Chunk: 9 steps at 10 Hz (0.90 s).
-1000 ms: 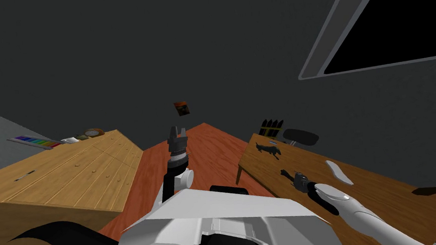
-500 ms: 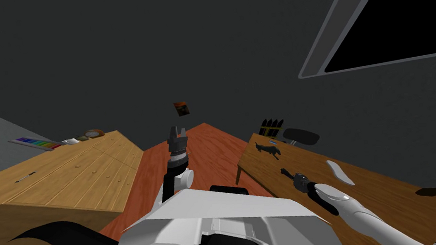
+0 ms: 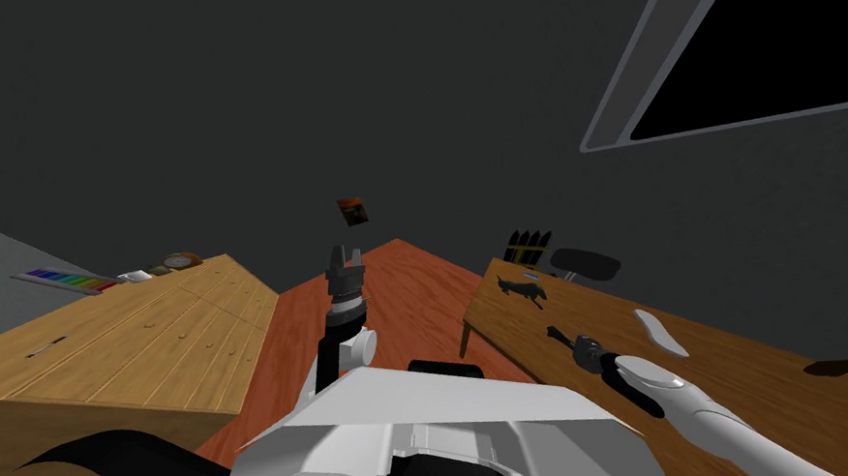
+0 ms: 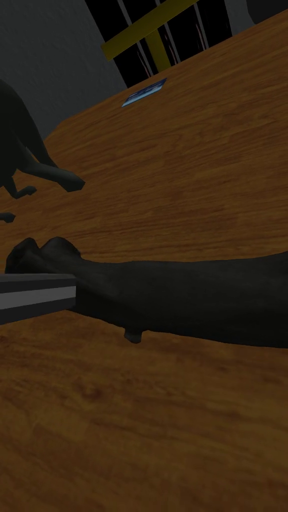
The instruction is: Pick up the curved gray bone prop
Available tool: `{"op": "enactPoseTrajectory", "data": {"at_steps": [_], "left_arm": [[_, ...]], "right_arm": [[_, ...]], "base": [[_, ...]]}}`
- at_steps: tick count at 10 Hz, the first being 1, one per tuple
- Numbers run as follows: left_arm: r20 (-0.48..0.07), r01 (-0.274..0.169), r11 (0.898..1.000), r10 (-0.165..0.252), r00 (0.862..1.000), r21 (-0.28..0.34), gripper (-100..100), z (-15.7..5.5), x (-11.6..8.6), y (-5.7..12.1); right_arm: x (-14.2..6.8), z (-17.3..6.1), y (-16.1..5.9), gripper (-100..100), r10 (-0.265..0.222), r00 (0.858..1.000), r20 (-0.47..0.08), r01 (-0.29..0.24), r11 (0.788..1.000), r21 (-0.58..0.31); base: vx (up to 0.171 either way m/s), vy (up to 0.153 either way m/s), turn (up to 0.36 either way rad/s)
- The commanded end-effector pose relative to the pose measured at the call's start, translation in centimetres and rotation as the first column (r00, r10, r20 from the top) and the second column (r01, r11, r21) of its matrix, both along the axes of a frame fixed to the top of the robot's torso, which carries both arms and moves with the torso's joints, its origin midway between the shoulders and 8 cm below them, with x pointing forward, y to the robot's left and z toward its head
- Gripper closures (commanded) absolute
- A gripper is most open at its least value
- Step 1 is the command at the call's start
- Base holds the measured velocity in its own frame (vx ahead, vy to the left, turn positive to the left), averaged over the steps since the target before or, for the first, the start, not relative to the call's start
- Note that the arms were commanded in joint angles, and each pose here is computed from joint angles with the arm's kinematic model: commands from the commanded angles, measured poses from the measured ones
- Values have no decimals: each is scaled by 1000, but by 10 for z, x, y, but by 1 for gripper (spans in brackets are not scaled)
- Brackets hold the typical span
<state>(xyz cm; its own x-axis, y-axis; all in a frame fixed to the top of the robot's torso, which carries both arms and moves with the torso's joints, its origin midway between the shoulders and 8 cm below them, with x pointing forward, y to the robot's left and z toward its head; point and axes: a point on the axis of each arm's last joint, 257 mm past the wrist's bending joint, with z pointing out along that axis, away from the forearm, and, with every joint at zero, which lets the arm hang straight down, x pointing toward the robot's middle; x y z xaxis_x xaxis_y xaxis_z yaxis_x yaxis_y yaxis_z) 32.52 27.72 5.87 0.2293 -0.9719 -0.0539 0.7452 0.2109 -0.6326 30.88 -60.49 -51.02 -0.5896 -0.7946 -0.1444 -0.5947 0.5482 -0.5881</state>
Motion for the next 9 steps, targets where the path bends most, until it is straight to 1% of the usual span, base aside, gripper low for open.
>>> {"op": "enactPoseTrajectory", "data": {"at_steps": [1, 4, 5, 6, 7, 9], "left_arm": [[0, 0, 1000, 0, 1000, 0, 0, 0, 0, 0], [0, 0, 1000, 0, 1000, 0, 0, 0, 0, 0], [0, 0, 1000, 0, 1000, 0, 0, 0, 0, 0], [0, 0, 1000, 0, 1000, 0, 0, 0, 0, 0], [0, 0, 1000, 0, 1000, 0, 0, 0, 0, 0], [0, 0, 1000, 0, 1000, 0, 0, 0, 0, 0]], "right_arm": [[19, 17, -10, -100, -7, 999, 35, 7, 1000, -7], [42, 35, -14, -100, -14, 997, 72, 14, 1000, 10], [42, 35, -14, -100, -14, 997, 72, 14, 1000, 10], [58, 46, -13, -100, -19, 995, 95, 16, 999, 31], [58, 46, -13, -100, -19, 995, 95, 16, 999, 31], [72, 56, -11, -100, -23, 993, 115, 17, 998, 55]], "base": [[-96, 11, -63], [-180, 35, -62], [-110, 11, -21], [-143, -19, -110], [-139, -15, -45], [-125, -7, -67]]}}
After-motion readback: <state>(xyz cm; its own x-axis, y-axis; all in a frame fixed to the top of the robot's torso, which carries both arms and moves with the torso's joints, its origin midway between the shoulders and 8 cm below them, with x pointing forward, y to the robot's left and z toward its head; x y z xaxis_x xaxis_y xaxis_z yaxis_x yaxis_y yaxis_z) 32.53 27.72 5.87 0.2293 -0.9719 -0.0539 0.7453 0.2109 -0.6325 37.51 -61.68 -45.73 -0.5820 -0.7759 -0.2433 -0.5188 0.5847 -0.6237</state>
